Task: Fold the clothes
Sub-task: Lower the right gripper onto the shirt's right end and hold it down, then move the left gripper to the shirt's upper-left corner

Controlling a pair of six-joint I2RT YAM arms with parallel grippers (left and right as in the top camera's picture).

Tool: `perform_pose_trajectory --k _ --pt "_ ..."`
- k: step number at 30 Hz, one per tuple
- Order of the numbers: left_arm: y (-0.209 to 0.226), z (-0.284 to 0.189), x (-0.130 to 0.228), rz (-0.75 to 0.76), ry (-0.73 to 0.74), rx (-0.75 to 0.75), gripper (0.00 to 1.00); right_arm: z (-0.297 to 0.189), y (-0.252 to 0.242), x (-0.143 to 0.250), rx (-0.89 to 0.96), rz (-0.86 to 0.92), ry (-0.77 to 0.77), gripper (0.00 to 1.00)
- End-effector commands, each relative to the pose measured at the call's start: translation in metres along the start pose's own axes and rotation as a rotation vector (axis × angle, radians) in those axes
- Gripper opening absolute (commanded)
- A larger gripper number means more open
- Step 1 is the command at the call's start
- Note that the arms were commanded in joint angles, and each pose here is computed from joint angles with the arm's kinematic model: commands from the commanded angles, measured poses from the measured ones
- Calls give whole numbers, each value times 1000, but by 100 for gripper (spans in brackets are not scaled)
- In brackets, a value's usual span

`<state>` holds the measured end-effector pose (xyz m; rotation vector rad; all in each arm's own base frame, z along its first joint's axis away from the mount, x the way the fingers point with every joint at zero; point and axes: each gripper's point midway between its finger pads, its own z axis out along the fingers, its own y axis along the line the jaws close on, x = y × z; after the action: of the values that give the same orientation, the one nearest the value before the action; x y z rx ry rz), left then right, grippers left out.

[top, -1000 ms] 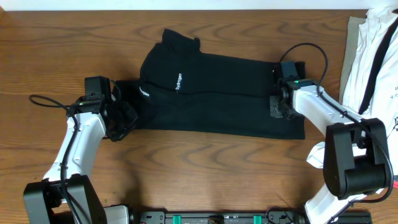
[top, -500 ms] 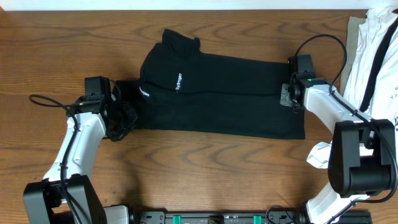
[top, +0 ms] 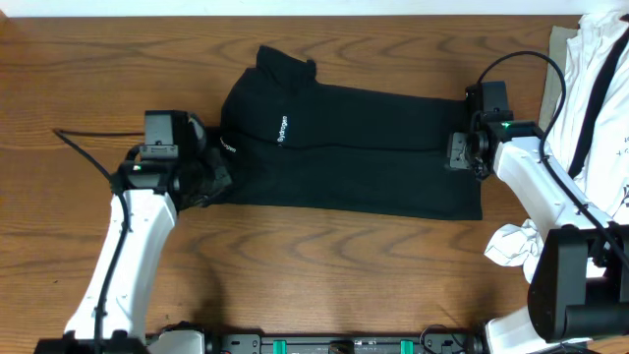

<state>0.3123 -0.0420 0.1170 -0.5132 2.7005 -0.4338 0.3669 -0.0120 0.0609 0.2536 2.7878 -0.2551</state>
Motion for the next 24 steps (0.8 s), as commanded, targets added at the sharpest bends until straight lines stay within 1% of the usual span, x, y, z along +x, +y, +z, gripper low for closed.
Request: perform_pose_trajectory --k 1,9,12,15,16,20,24 --pt "0 -3 -3 98 -30 -59 6 -4 6 2 -43 2 15 99" --pt "-15 0 3 151 -25 -46 6 -4 8 3 -57 1 22 99" --pt "-24 2 9 235 -25 -51 6 -4 8 3 -57 1 23 99" --pt "-24 3 8 295 -66 -137 6 -4 8 3 -57 1 22 99" --pt "-27 3 8 319 -73 -143 6 -4 8 3 -57 1 22 99" --pt "-55 10 18 458 -79 -102 6 -4 8 3 -56 1 22 99" --pt "-68 24 22 556 -92 -166 6 -4 8 3 -57 1 23 99"
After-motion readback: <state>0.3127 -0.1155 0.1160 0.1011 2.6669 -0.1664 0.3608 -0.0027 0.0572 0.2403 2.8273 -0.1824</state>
